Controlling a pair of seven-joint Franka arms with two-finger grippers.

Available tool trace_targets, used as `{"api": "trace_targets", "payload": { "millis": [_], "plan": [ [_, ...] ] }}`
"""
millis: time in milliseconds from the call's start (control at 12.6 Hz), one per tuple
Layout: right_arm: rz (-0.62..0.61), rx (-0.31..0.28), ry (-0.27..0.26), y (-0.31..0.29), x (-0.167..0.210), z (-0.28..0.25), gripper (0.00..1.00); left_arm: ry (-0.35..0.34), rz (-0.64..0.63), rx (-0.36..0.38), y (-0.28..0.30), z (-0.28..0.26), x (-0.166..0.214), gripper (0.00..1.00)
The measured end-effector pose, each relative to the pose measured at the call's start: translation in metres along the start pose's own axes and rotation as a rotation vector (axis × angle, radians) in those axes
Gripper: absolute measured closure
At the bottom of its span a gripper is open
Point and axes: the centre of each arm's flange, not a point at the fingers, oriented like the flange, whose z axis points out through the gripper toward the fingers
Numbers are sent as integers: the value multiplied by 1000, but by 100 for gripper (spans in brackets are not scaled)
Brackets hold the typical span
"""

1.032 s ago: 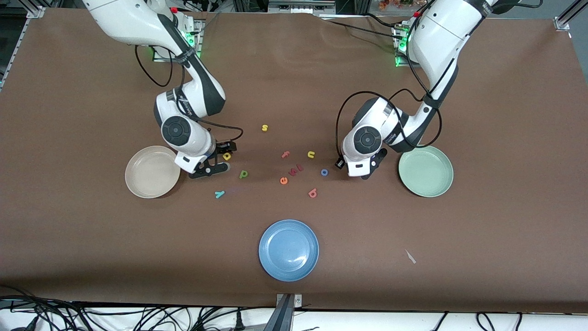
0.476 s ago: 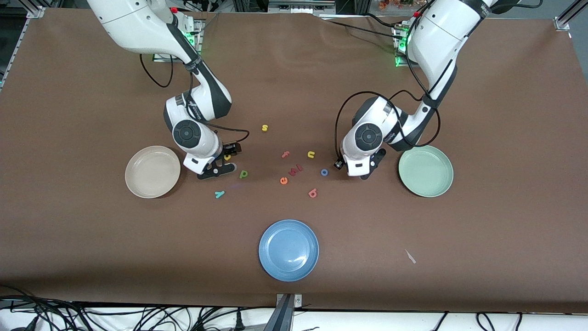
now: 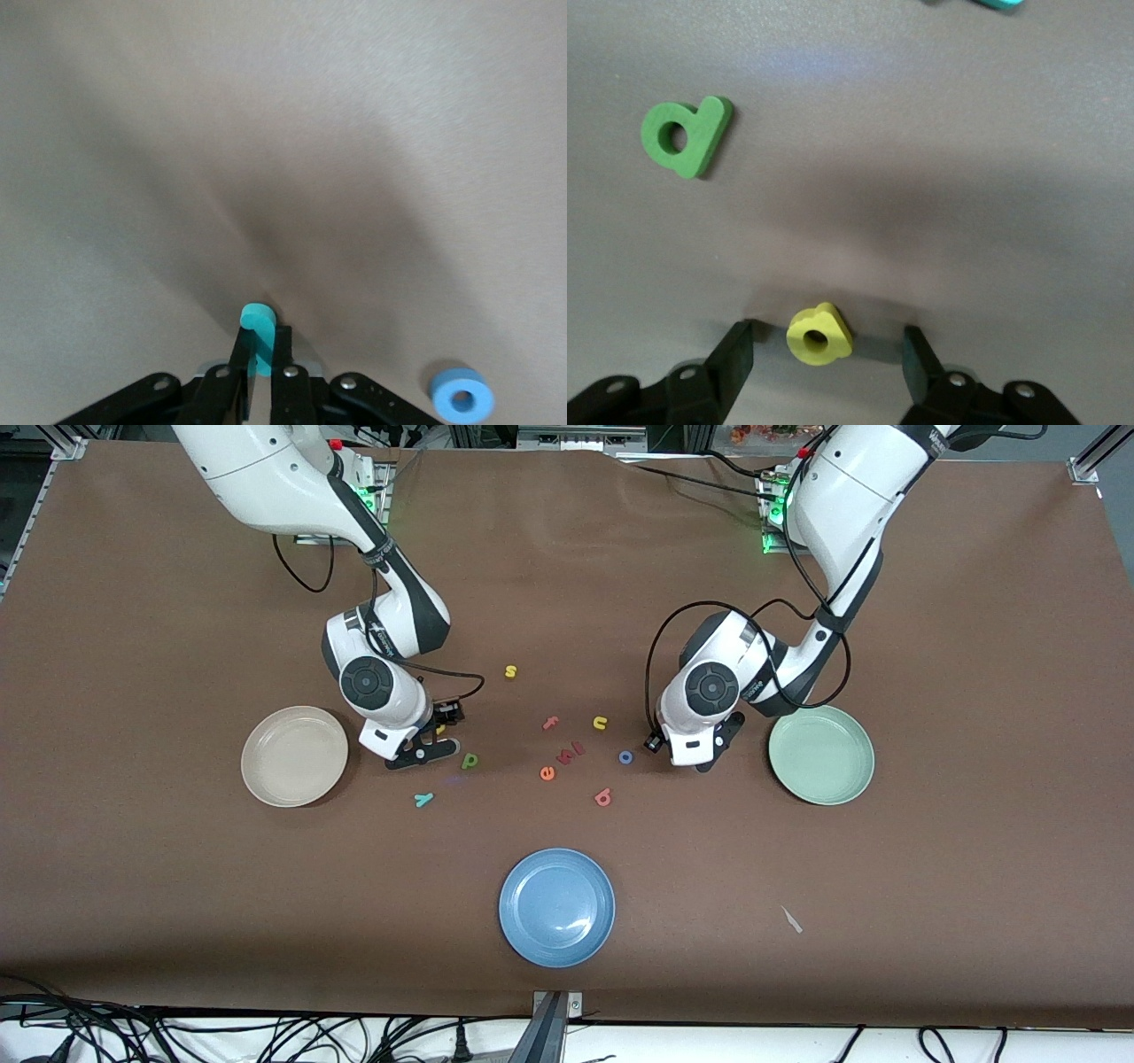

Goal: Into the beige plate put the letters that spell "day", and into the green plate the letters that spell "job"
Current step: 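Grasp teal 1 with the left gripper while the right gripper grasps yellow a, then move both grippers over the plates, teal 1 to green, yellow a to white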

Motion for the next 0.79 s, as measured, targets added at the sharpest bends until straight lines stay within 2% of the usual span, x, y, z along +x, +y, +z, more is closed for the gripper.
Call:
{"api": "trace_targets", "payload": {
  "millis": [159, 317, 397, 476, 794],
  "plan": [
    [0, -1, 0, 1, 0, 0, 29, 6, 5, 12, 4, -20, 3, 92],
    [-3, 0, 4, -2, 0, -2, 44, 12, 58, 29, 4, -49, 13, 92],
    [-3, 0, 3, -1, 0, -2, 44, 16, 97, 27, 2, -64, 22, 92],
    [-5, 0, 5, -3, 0, -3, 52, 19, 140, 22, -3, -79, 35, 92],
    [-6, 0, 7, -4, 0, -4, 61, 28, 329, 23, -25, -129, 83, 92]
  ]
}}
